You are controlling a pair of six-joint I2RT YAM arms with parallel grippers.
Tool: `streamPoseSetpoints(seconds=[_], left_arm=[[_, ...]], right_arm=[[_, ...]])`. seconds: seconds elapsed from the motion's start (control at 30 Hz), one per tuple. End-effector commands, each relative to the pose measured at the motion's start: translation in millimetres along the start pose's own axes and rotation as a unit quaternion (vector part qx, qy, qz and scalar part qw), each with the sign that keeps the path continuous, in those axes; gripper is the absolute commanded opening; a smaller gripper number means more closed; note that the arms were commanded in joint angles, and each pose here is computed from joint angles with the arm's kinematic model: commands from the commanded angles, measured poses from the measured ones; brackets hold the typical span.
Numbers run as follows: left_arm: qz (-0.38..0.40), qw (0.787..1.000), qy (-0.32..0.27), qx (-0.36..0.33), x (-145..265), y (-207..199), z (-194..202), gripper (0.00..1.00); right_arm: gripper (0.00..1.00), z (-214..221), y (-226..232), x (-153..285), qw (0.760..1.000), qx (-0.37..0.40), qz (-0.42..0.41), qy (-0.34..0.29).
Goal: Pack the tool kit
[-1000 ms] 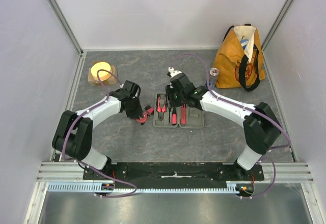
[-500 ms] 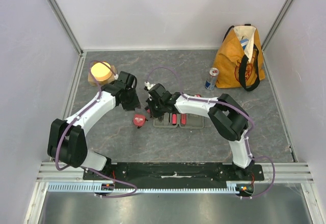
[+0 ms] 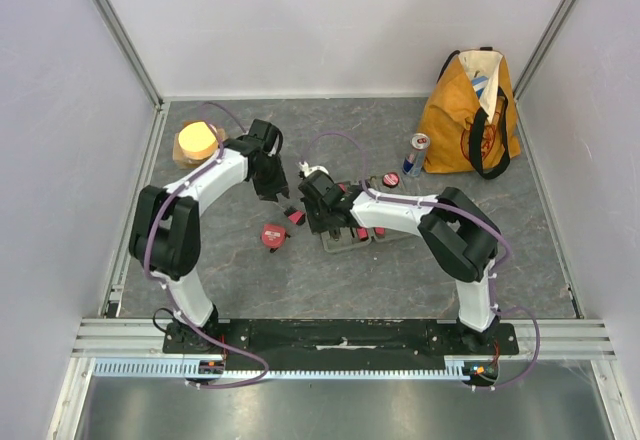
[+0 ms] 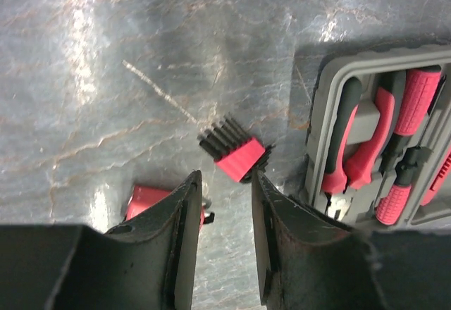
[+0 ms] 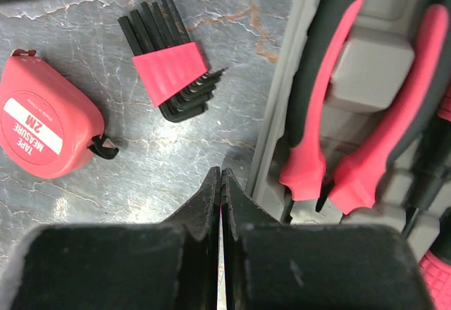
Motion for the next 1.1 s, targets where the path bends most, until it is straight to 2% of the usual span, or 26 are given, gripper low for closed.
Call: streamPoseSetpoints(seconds=[0.0, 0.23, 0.47, 0.67, 0.87, 1.07], left_arm=[[0.031, 0.998, -0.006, -0.050, -15, -17, -23, 0.40], [0.050, 0.997, 0.022, -0.055, -55, -30, -31, 0.39], [0.043, 0.996, 0.053, -0.053, -77, -24, -20, 0.33], [0.031, 0.995, 0.084, -0.037, -75, -9, 10, 0.23], [0.028, 0.994, 0.110, -0.008, -68, 11, 54, 0.23], [0.006, 0.993, 0.113, 0.013, -58, 23, 70, 0.23]], right_arm=[[0.02, -19, -5, 21, 0.999, -0.015, 0.013, -0.047], [0.00, -11, 8, 17, 0.999, -0.010, -0.034, -0.035], [0.00, -7, 5, 20, 0.999, -0.009, -0.034, -0.034], [0.00, -5, 2, 23, 0.999, -0.012, -0.030, -0.035], [0.00, -1, 5, 20, 0.999, -0.010, -0.040, -0.026], [0.00, 8, 22, 14, 0.996, 0.003, -0.091, -0.003]])
Point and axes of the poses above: each gripper's point midway between its finger pads, its own x axis back along the fingers, its own y axis along the line the jaws close on, z = x × y, the point moved 2 cm from there along x, back along the fingers, and after that the axes turned 4 degrees about -x, right-handed, at the moved point
